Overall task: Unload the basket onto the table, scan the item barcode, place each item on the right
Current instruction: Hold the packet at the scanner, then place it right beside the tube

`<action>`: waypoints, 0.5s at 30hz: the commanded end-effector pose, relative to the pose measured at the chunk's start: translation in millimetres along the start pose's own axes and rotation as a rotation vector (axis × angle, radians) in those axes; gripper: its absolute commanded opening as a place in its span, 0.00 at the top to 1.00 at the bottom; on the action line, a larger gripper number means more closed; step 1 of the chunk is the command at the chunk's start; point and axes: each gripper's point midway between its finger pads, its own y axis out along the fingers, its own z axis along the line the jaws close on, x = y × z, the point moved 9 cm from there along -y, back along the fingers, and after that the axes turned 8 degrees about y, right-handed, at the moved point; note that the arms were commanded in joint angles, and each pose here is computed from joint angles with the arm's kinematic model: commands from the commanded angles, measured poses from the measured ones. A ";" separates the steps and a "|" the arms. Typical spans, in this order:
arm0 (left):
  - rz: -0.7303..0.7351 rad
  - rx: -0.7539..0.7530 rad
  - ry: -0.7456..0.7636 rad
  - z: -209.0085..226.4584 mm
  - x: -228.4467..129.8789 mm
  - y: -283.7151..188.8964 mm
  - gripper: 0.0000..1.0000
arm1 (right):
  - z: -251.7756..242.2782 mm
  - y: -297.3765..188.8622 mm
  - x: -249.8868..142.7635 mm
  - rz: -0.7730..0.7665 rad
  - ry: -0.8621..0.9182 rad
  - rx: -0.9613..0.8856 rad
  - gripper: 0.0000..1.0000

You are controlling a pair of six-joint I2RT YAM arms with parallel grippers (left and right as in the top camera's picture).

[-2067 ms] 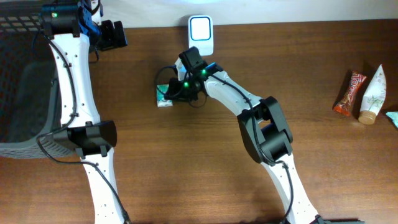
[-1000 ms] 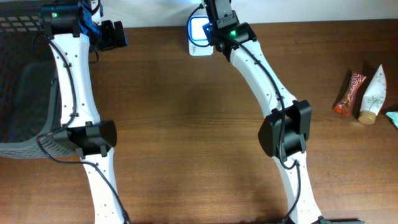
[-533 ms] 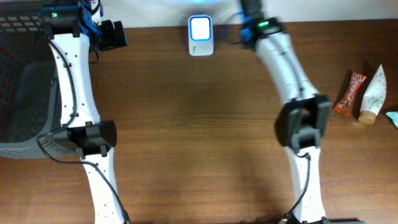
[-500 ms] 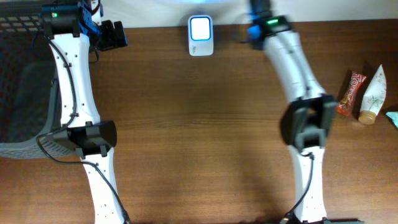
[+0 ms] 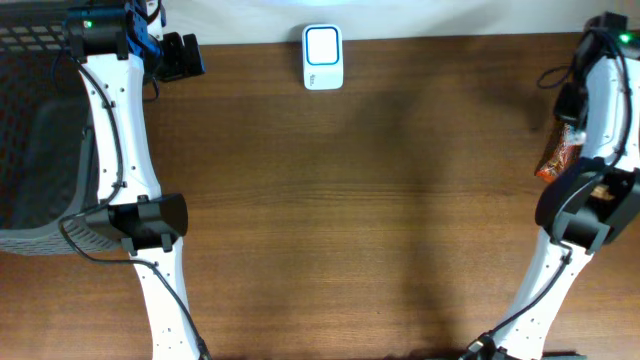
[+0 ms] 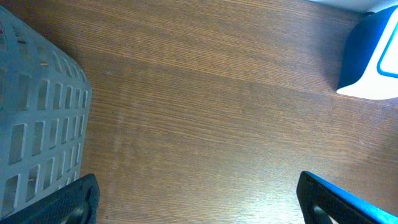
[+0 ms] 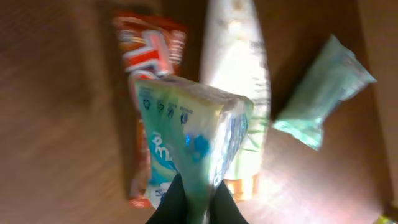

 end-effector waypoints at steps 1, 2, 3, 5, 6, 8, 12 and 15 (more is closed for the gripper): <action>0.008 -0.007 0.008 0.3 -0.7 2.1 0.01 | -28.4 -11.2 1.6 -0.003 0.046 -0.004 0.20; 0.008 -0.007 0.008 0.3 -0.7 2.1 0.01 | -29.3 -10.7 0.8 0.008 0.048 0.011 0.08; 0.008 -0.007 0.008 0.3 -0.7 2.1 0.01 | -29.9 -12.6 0.3 0.009 0.052 0.016 0.01; 0.008 -0.007 0.008 0.3 -0.7 2.1 0.01 | -33.3 -24.1 -0.6 -0.007 0.093 0.022 0.01; 0.008 -0.007 0.008 0.3 -0.7 2.1 0.01 | -36.8 -35.4 -1.1 -0.028 0.108 0.028 0.01; 0.008 -0.007 0.008 0.3 -0.7 2.1 0.01 | -52.9 -71.4 -7.8 -0.067 0.129 0.060 0.01; 0.008 -0.007 0.008 0.3 -0.7 2.1 0.01 | -78.9 -152.6 -43.7 -0.097 0.139 0.264 0.01; 0.008 -0.007 0.008 0.3 -0.7 2.1 0.01 | -92.4 -213.2 -83.9 -0.151 0.096 0.353 0.01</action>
